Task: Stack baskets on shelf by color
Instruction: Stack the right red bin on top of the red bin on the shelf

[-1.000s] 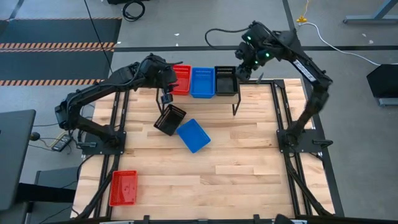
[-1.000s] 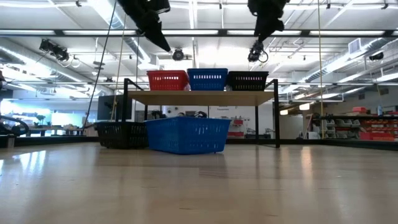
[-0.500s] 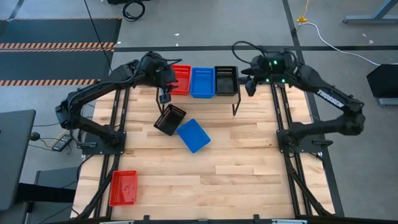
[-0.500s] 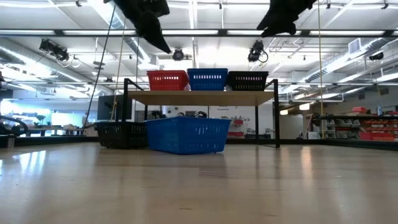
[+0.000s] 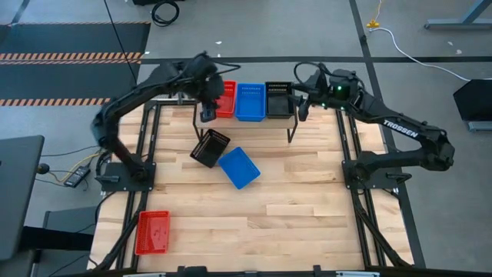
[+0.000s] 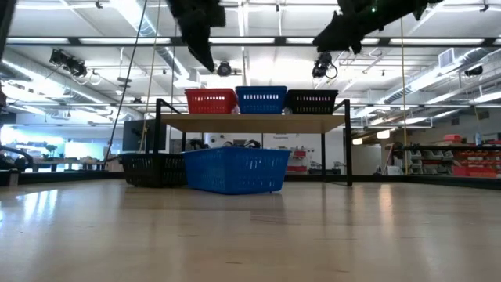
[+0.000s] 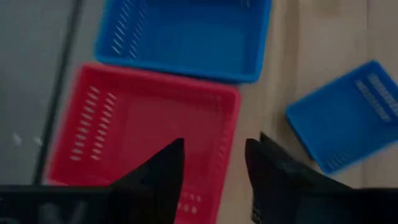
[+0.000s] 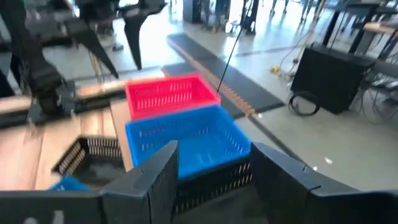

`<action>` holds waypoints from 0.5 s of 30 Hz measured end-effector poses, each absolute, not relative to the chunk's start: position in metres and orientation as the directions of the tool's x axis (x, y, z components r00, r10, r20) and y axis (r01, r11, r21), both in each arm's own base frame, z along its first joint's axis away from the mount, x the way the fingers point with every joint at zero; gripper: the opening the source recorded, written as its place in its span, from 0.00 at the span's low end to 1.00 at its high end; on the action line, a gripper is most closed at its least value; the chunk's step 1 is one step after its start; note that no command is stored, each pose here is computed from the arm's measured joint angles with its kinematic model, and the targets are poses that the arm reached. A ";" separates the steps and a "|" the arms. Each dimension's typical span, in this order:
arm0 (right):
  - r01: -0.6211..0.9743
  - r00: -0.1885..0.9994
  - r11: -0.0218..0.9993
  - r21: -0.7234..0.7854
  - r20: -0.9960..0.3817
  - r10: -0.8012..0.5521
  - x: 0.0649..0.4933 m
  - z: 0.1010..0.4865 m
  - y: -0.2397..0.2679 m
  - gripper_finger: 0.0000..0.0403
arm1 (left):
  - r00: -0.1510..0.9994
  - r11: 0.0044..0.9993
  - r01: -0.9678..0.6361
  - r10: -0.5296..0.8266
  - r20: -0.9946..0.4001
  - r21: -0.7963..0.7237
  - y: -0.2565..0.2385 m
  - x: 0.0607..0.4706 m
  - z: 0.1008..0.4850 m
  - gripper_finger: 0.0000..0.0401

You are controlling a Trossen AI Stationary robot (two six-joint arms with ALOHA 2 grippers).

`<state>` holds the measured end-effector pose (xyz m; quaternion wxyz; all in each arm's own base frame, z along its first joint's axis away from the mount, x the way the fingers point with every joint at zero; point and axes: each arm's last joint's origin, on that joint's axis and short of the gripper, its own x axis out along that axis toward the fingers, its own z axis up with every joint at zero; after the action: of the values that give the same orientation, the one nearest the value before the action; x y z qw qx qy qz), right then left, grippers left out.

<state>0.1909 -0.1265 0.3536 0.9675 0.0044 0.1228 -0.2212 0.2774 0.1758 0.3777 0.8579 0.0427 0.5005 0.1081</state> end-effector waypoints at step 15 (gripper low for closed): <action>0.438 0.864 0.896 -0.074 -0.242 -0.442 0.184 0.353 -0.122 0.50 | 0.248 0.988 -0.114 0.133 -0.960 0.107 0.189 0.305 0.346 0.58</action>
<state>0.1839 -0.1223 0.3530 0.9653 -0.0085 0.1274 -0.2278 0.3047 0.1892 0.3456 0.7900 0.0076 0.6080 0.0780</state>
